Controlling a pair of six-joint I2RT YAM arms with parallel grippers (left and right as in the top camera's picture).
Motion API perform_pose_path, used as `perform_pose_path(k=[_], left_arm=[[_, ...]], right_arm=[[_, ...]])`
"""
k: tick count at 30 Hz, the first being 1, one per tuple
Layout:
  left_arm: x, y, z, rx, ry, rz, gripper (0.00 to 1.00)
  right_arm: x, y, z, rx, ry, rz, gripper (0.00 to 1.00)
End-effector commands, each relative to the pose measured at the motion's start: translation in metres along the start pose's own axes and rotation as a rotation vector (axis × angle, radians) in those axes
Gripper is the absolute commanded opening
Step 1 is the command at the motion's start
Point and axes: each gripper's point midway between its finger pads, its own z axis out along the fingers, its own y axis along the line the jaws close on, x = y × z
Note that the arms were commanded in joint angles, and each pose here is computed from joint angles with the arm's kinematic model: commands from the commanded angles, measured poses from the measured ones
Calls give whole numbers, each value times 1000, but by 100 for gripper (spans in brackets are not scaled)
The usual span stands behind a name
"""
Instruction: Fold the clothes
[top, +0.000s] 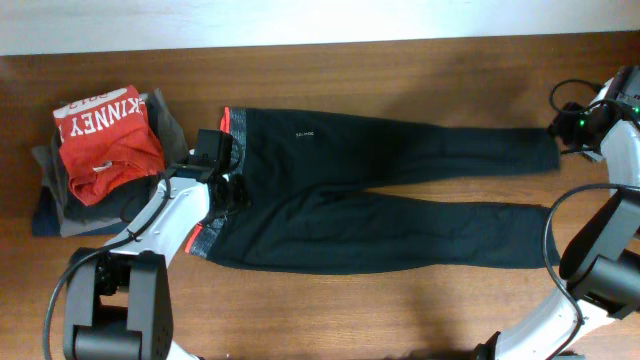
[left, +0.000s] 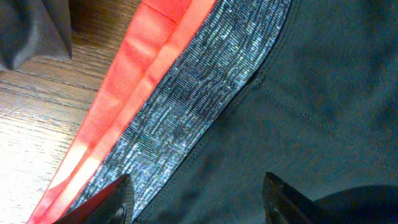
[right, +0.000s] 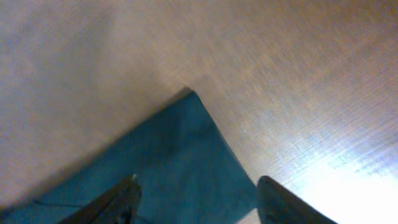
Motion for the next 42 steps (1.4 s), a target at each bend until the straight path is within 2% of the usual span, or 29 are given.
perform_pose_path(k=[1,3,10,19,23,28,36,39,42], left_arm=[[-1,0,0,-9,-2,13,66],[1,1,0,-13,6,13,66],[14,8,0,-40,60,31,68],[44,24,-6,-102,186,36,69],[55,29,-9,-124,233,38,69],[63,33,-14,-139,266,47,69],[70,39,-47,-101,175,37,69],[74,53,-60,-122,91,-40,69],[74,70,-62,-123,6,-164,74]], right_arm=[[7,-14,-9,76,29,9,69],[17,-14,-10,71,68,30,72],[53,-11,-30,54,218,40,75],[98,-10,-96,55,369,66,77],[116,-13,-111,61,374,91,78],[157,-17,-121,59,372,131,80],[209,-21,-125,25,330,154,80],[214,-19,-124,5,305,151,80],[215,-20,-124,1,304,131,81]])
